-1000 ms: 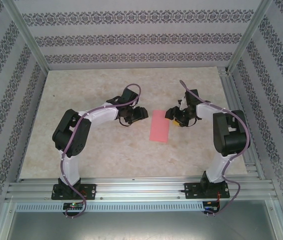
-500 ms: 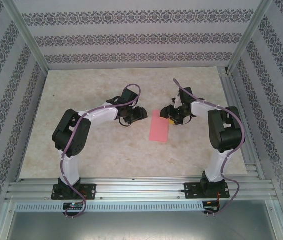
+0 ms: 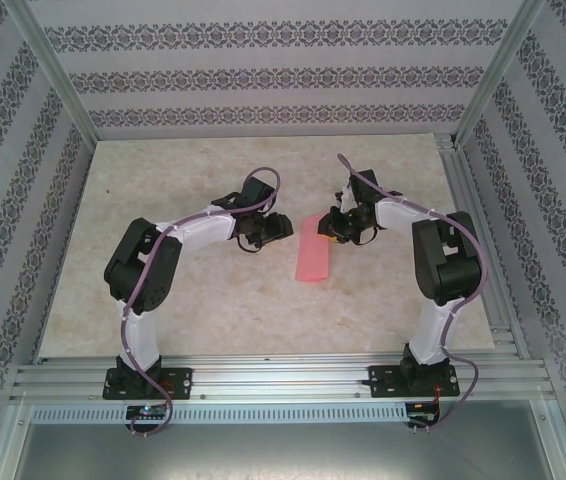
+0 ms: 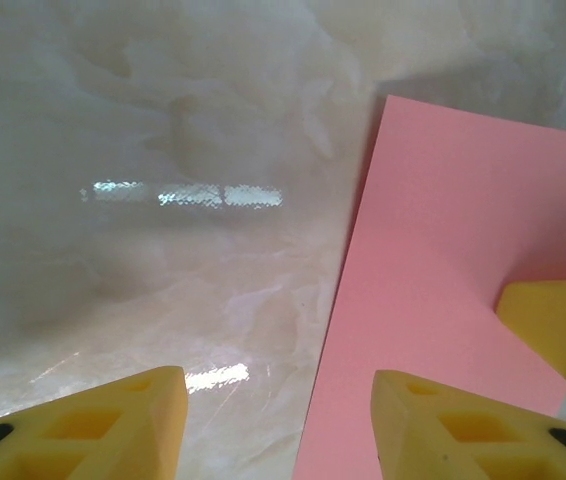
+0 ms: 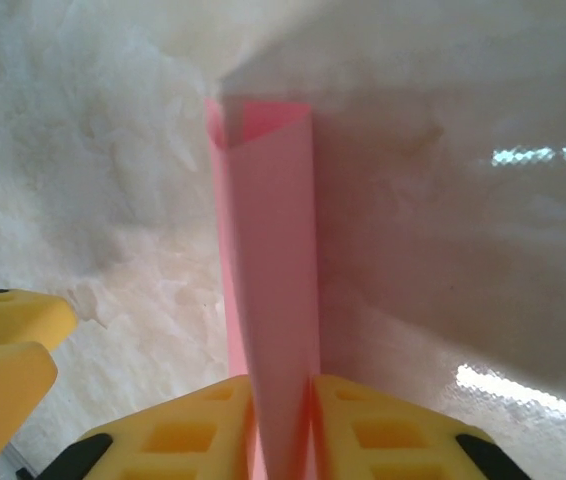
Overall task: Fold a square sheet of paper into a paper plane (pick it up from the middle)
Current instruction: Pick up the square sheet of paper from the center of the table, then place a square sheet of paper at the center of the table.
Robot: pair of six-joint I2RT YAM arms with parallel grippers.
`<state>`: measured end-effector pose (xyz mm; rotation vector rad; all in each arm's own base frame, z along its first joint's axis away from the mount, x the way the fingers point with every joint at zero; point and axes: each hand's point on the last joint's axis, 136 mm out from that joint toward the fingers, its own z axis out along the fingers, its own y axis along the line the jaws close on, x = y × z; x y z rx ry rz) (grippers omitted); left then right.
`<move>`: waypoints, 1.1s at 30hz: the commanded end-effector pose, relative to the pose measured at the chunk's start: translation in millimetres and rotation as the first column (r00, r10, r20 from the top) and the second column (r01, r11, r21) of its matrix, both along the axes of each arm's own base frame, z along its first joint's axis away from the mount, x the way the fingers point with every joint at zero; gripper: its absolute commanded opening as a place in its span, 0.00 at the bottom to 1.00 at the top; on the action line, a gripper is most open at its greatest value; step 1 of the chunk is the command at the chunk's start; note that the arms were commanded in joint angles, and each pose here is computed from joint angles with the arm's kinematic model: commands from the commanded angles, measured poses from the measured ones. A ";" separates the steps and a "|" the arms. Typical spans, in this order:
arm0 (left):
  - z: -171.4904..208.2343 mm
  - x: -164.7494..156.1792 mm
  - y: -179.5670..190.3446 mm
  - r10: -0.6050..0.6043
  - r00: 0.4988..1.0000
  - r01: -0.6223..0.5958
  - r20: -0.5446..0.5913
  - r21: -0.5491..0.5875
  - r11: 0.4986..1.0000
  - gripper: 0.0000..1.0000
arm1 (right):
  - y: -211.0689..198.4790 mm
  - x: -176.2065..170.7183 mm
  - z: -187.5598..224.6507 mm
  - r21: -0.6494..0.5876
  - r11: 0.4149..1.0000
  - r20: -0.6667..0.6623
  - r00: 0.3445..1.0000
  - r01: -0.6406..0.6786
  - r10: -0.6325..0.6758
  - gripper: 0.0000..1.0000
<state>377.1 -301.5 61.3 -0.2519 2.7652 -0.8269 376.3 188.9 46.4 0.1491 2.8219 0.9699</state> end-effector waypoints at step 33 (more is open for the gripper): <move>34.2 0.3 91.9 0.172 0.983 -0.173 0.064 0.007 0.985 0.52 | 74.9 9.8 28.9 0.234 0.965 0.036 0.993 -0.119 0.114 0.15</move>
